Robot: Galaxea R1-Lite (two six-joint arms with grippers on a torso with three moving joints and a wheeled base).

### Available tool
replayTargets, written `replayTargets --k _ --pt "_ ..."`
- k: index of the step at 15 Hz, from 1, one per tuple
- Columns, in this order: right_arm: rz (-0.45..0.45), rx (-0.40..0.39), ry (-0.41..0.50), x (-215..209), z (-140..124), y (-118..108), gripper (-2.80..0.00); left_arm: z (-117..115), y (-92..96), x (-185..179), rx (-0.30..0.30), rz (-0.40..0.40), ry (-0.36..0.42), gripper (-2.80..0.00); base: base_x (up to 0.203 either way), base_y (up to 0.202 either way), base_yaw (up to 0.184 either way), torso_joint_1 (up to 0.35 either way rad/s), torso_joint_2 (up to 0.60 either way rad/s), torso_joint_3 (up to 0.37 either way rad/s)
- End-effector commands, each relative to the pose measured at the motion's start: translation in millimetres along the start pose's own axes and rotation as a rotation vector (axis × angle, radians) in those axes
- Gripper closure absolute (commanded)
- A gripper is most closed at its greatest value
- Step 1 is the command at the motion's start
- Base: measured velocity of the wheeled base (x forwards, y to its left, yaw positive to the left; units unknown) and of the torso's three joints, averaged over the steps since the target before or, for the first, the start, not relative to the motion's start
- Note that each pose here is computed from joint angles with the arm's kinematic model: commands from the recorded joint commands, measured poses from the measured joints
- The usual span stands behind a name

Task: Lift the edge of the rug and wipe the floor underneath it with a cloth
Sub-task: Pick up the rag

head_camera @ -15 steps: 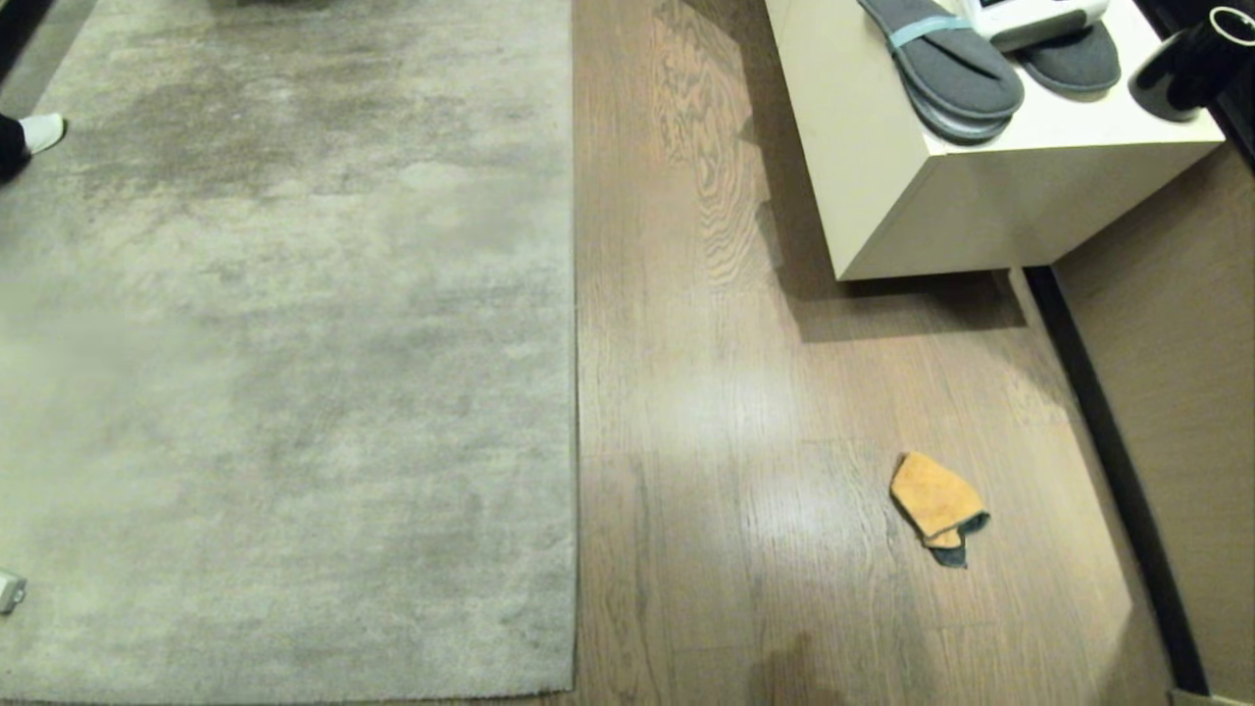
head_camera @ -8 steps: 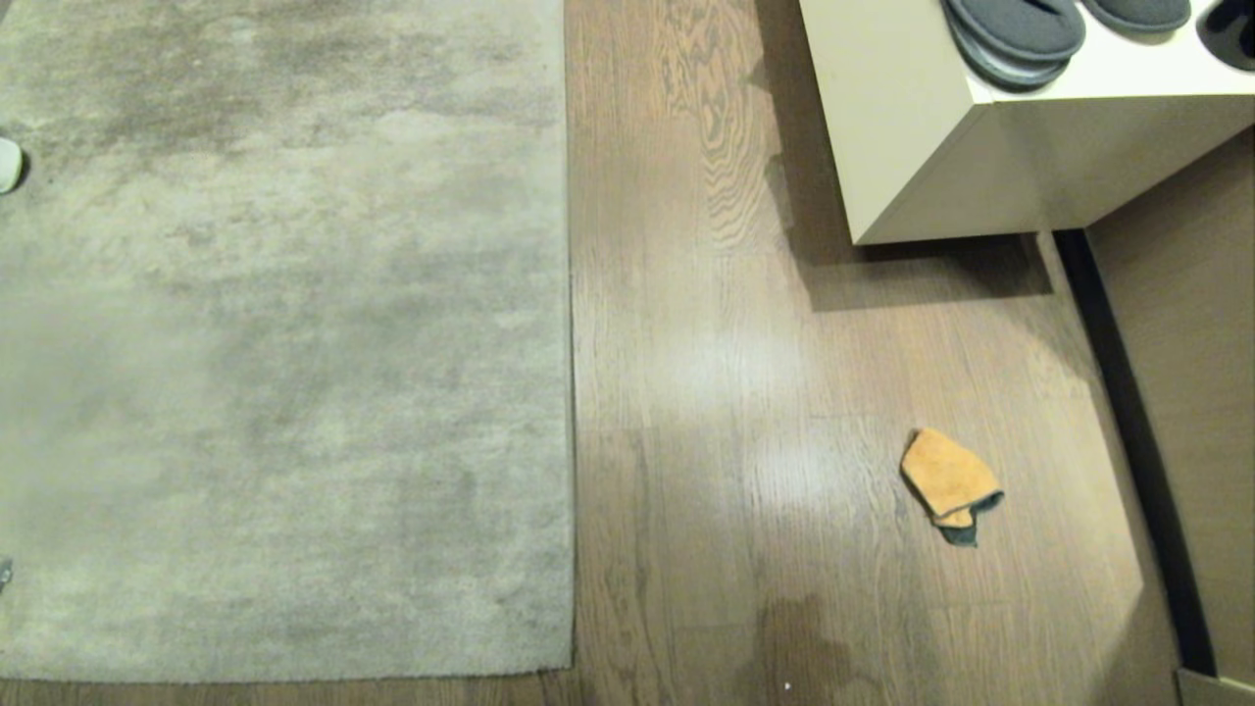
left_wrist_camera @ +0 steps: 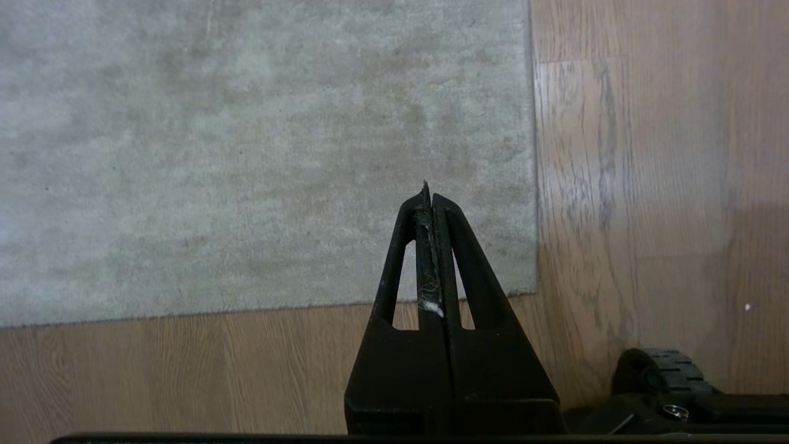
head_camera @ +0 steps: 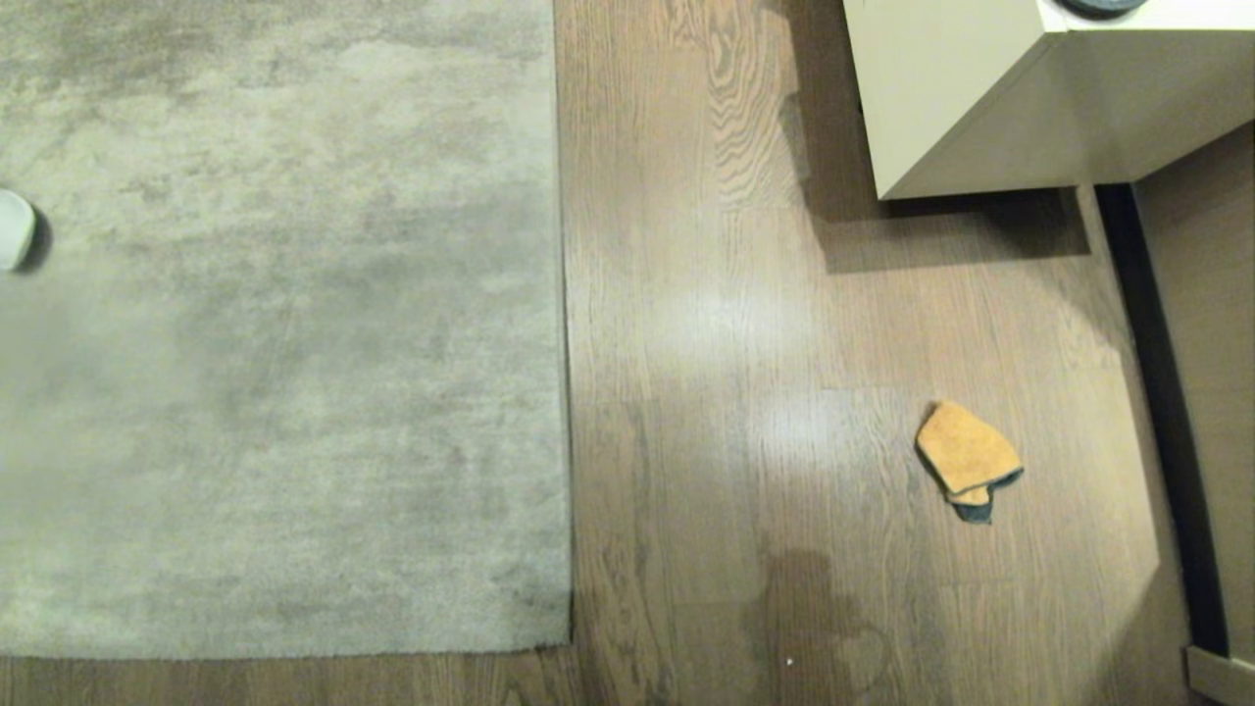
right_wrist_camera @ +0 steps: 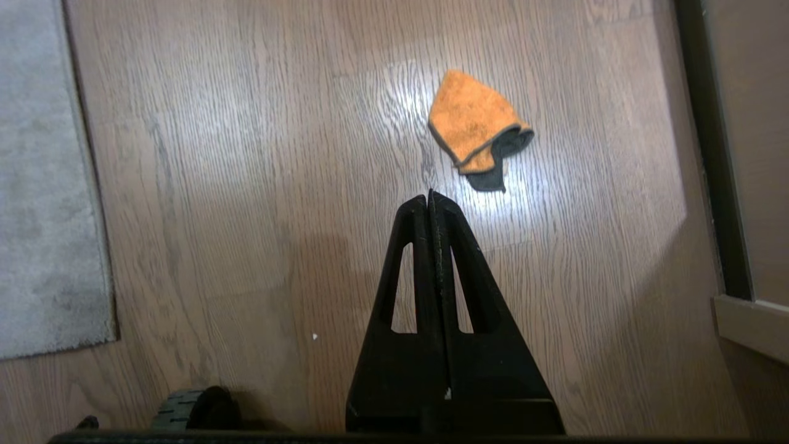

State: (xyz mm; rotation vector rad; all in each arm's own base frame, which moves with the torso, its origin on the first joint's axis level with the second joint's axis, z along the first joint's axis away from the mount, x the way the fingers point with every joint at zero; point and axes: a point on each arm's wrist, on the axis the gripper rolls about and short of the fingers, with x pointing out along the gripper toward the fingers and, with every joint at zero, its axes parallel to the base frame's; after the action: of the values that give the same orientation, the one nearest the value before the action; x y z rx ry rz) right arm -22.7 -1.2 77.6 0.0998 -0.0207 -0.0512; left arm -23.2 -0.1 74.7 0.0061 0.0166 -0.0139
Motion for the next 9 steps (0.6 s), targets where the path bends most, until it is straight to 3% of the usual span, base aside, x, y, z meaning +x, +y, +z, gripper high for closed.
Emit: replayTargets --k 1,9 --pt "0.0 0.0 0.0 0.0 0.0 0.0 0.0 0.1 0.0 0.0 0.0 -0.001 0.001 0.0 0.0 0.0 0.0 0.002 0.01 -0.193" --pt "0.0 0.0 0.0 0.0 0.0 0.0 0.0 0.3 0.0 0.0 0.0 -0.001 0.001 0.0 0.0 0.0 0.0 0.002 0.0 -0.199"
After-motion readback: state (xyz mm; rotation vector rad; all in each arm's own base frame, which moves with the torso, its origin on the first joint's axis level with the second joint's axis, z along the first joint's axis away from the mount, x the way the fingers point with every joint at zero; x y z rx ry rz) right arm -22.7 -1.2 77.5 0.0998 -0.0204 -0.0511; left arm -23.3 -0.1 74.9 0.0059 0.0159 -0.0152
